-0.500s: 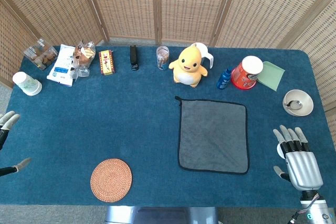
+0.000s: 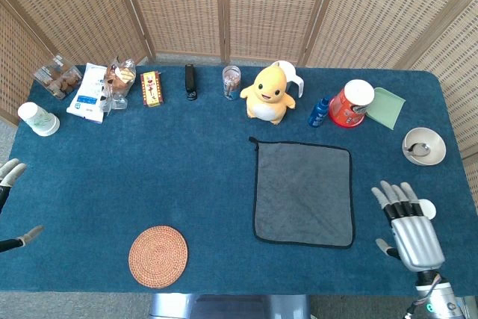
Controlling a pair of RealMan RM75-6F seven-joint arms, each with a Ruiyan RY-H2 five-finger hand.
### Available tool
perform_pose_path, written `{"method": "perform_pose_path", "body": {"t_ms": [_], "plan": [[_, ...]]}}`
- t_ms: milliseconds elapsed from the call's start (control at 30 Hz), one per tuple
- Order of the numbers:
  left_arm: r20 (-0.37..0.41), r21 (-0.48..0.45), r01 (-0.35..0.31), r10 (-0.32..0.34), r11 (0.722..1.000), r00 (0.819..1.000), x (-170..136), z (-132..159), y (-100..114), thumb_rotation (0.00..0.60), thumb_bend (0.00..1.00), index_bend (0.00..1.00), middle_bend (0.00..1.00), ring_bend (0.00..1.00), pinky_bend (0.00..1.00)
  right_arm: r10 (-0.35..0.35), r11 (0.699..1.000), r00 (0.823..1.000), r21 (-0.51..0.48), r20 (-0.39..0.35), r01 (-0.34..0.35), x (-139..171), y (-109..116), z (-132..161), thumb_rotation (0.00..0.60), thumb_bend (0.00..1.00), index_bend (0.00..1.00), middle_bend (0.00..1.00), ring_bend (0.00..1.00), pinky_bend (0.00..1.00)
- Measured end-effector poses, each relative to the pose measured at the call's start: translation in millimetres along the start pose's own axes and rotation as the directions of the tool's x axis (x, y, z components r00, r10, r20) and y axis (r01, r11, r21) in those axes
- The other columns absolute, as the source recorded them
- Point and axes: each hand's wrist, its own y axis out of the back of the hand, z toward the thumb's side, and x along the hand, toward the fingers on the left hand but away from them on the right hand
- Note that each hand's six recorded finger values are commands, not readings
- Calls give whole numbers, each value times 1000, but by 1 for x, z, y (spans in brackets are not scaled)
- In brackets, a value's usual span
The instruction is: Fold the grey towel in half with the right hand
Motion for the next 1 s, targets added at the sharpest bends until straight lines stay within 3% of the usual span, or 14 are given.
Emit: {"method": "perform_pose_path", "body": {"t_ms": [333, 633, 1000], "plan": [[-25, 6, 6, -6, 1000, 1000, 2, -3, -2, 600, 0, 0, 0, 0, 0, 69, 998, 989, 9, -133, -69, -21, -28, 38, 600, 0, 94, 0, 0, 0], [-35, 18, 15, -15, 1000, 999, 5, -3, -6, 600, 0, 0, 0, 0, 0, 95, 995, 978, 19, -183, -93, -34, -35, 40, 600, 0, 95, 0, 0, 0], [-42, 19, 25, -24, 1000, 999, 7, -2, -9, 600, 0, 0, 0, 0, 0, 109, 994, 950, 53, -292, -98, -46, -44, 58, 600, 0, 105, 0, 0, 0]]}}
